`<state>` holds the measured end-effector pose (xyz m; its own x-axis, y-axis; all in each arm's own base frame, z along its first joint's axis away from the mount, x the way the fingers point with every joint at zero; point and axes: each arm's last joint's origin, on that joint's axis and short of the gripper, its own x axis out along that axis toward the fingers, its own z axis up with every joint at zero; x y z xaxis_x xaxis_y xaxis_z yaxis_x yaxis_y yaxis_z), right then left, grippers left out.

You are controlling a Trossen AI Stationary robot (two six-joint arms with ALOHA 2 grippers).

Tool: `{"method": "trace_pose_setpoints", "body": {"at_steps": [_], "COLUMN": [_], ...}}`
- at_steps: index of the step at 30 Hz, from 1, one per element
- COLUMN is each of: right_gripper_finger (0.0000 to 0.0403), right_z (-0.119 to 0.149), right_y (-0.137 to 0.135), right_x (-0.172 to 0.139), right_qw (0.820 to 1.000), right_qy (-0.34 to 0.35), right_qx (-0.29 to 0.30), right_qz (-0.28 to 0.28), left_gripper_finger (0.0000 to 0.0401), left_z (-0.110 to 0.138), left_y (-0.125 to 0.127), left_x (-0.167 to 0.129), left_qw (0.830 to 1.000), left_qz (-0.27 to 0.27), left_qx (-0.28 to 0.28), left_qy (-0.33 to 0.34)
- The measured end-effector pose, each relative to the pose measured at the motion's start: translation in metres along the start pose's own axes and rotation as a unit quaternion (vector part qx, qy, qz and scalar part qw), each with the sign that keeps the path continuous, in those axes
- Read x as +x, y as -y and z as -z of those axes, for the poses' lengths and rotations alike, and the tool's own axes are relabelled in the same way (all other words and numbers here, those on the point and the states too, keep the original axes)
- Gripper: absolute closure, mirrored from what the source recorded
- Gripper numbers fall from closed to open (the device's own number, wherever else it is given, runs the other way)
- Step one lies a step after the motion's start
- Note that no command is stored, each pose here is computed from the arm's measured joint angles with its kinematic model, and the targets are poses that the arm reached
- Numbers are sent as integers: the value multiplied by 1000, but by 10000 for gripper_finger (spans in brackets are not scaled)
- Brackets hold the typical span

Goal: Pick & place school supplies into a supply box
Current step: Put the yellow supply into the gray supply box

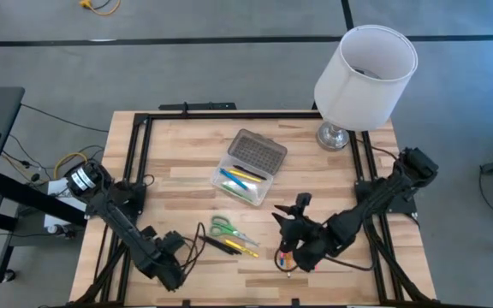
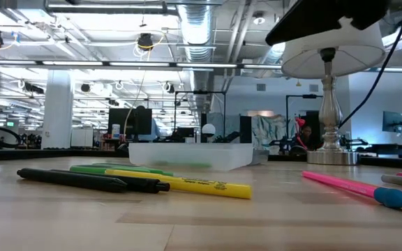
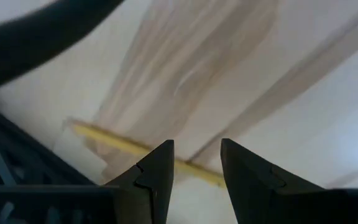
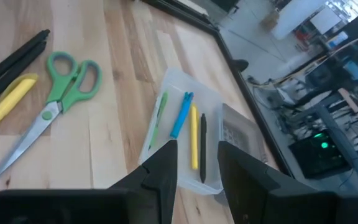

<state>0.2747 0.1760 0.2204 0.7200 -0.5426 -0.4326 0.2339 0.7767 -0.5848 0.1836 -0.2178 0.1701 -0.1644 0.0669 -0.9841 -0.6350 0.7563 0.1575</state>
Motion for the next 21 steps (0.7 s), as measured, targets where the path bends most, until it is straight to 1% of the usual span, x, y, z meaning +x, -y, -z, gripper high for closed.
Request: {"method": "trace_pose_setpoints", "body": {"at_steps": [6, 12, 16, 21], "right_gripper_finger": [292, 292, 292, 292], "right_z": [0, 0, 0, 0], "right_y": [0, 4, 5, 5], "right_x": [0, 6, 8, 8], "right_qw": [1000, 1000, 1000, 1000], "right_qy": [-1, -7, -9, -9], "right_qx": [0, 7, 9, 9], "right_qz": [1, 8, 11, 9], "left_gripper_finger": [273, 273, 273, 273], "left_z": [28, 53, 62, 63], "left_y": [-1, -5, -4, -3], "left_x": [2, 5, 6, 7], "left_qw": [1000, 1000, 999, 998], "left_qz": [-3, -7, 8, 23], "left_qx": [-26, -28, -27, -11], "left_qy": [3, 7, 25, 59]}}
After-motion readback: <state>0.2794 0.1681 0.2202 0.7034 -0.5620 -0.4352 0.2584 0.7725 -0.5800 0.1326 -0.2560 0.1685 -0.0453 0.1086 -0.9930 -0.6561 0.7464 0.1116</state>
